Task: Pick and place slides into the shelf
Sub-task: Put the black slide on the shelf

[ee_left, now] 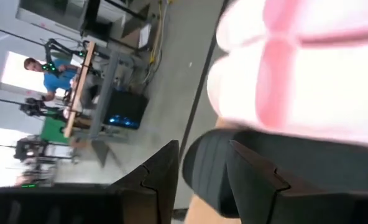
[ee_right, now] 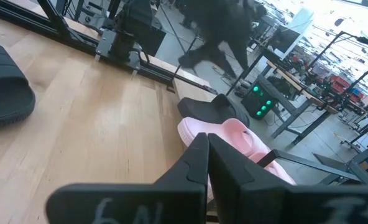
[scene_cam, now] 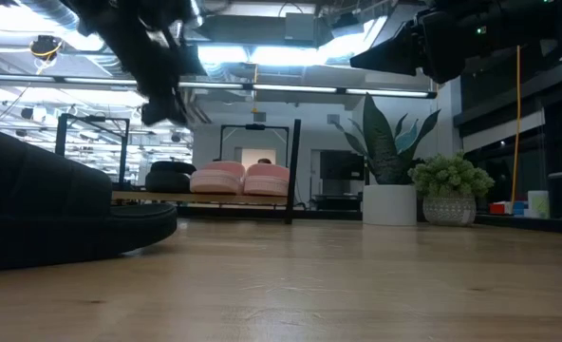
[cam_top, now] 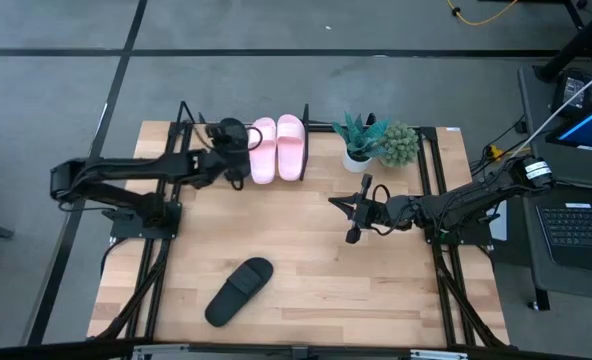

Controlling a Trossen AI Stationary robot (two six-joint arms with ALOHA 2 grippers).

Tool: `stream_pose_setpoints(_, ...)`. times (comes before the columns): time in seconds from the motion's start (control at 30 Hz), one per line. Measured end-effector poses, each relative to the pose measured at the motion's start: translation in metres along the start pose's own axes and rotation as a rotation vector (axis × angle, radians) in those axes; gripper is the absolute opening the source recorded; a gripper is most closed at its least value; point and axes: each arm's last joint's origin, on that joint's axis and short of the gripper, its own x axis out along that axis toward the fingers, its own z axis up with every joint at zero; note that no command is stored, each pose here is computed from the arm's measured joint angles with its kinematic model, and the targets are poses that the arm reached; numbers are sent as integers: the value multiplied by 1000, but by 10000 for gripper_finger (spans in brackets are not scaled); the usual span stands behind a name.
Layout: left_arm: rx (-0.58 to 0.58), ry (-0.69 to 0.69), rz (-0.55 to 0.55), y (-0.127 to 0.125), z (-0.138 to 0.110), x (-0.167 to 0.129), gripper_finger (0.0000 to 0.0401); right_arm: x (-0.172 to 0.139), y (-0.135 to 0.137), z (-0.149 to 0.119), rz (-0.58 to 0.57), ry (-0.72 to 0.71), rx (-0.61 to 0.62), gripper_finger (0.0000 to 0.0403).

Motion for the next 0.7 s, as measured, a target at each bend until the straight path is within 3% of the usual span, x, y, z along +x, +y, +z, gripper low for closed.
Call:
stream_pose_setpoints(0.2,-145,-109,-92,5,-6,-34,126,0,0,0,-1,-2,1,12)
stream_pose_setpoints(0.37,-153,-167,-200,1,-12,-55,126,0,-1,2,-7,-14,9,12)
stream_pose_setpoints(0.53,-68,-215,-368,-11,-15,-70,126,0,-1,2,-9,-19,12,12)
stream_pose_setpoints(0.7,-77,-273,-445,-22,-13,-85,126,0,-1,2,-10,-20,44,12)
